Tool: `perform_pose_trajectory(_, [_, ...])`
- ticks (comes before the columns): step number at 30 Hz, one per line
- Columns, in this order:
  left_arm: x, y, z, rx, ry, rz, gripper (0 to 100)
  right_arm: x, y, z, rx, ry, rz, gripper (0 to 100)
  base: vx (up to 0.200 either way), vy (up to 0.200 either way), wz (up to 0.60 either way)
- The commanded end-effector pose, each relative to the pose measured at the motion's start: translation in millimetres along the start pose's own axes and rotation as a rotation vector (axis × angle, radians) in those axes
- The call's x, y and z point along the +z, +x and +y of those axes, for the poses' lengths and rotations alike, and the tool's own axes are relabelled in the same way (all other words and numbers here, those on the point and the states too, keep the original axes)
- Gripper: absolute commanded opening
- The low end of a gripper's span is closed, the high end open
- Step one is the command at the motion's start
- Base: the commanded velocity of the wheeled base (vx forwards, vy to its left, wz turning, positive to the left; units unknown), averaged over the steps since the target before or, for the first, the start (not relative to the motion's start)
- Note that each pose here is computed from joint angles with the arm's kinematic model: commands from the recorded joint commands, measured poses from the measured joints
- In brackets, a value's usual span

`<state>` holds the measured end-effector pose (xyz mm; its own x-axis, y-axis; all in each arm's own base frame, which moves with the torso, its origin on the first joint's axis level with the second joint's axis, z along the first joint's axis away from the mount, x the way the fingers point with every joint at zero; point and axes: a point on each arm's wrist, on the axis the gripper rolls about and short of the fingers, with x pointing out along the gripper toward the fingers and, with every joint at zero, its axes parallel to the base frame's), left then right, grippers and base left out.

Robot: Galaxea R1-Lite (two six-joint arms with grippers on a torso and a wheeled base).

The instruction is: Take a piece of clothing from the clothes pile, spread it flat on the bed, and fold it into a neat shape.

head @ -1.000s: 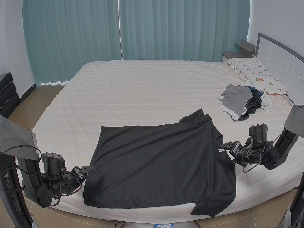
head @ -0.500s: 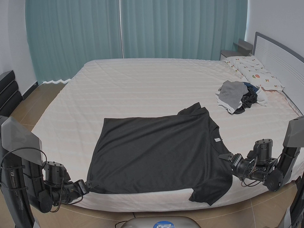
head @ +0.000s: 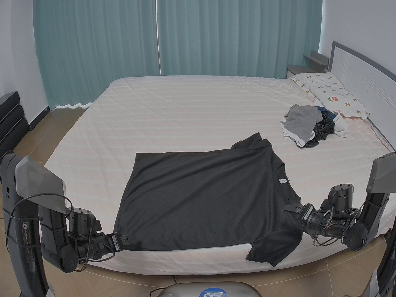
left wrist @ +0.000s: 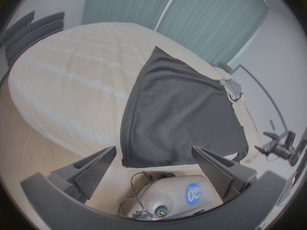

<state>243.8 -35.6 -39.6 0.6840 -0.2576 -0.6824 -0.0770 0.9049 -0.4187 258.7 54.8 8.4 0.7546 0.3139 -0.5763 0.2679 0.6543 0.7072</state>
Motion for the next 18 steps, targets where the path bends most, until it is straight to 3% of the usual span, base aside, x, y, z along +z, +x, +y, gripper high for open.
perform_pose_trajectory(1, [0, 13, 3, 0.001, 0.087, 0.012, 100, 1, 0, 1, 0.006, -0.002, -0.003, 100, 0.000, 0.000, 0.00])
perform_pose_trajectory(11, [-1, 15, 3, -0.062, 0.110, 0.045, 100, 1, 0, 2, 0.007, -0.002, -0.004, 100, 0.000, 0.000, 0.00])
perform_pose_trajectory(18, [-4, 26, 7, -0.057, 0.095, 0.058, 100, 1, 1, 2, 0.007, -0.002, -0.004, 100, 0.000, 0.000, 0.00])
